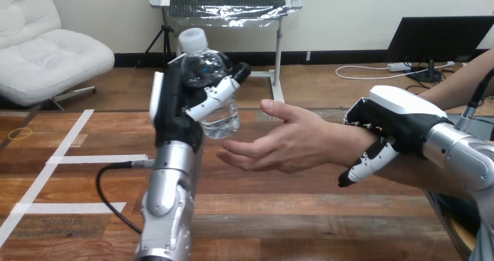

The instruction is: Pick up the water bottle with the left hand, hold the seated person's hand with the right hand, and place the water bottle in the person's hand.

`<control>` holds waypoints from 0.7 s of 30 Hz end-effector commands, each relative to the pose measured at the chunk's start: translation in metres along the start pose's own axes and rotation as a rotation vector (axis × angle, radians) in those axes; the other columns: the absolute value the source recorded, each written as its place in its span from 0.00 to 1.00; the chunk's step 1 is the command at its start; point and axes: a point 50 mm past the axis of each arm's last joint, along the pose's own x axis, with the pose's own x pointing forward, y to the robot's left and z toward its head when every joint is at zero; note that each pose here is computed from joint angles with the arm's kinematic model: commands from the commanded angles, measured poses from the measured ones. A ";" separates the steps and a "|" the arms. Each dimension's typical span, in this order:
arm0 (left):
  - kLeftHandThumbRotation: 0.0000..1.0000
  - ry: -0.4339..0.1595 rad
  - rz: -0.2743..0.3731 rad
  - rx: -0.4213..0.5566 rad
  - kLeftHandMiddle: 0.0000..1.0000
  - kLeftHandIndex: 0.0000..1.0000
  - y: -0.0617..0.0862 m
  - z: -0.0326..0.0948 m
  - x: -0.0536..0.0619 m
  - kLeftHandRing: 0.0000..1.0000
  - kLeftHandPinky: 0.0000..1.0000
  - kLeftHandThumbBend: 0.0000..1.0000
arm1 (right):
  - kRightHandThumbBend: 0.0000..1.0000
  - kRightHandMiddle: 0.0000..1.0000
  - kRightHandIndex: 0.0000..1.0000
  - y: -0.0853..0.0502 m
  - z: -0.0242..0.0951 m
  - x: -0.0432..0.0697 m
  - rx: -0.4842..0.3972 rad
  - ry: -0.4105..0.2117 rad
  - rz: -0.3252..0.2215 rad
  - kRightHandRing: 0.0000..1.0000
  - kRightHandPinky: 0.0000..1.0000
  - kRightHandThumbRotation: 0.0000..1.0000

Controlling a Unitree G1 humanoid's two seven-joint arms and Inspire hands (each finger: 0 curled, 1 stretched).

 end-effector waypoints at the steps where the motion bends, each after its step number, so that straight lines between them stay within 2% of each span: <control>1: 0.00 -0.132 -0.079 -0.008 0.33 0.35 -0.024 0.027 0.025 0.29 0.26 0.61 | 0.89 0.34 0.37 -0.017 0.013 0.006 -0.002 -0.027 -0.059 0.27 0.21 0.15; 21: 0.00 -0.088 -0.170 -0.062 0.34 0.36 -0.055 0.020 0.021 0.29 0.27 0.66 | 0.88 0.36 0.37 -0.020 0.022 0.010 -0.007 -0.045 -0.055 0.29 0.23 0.16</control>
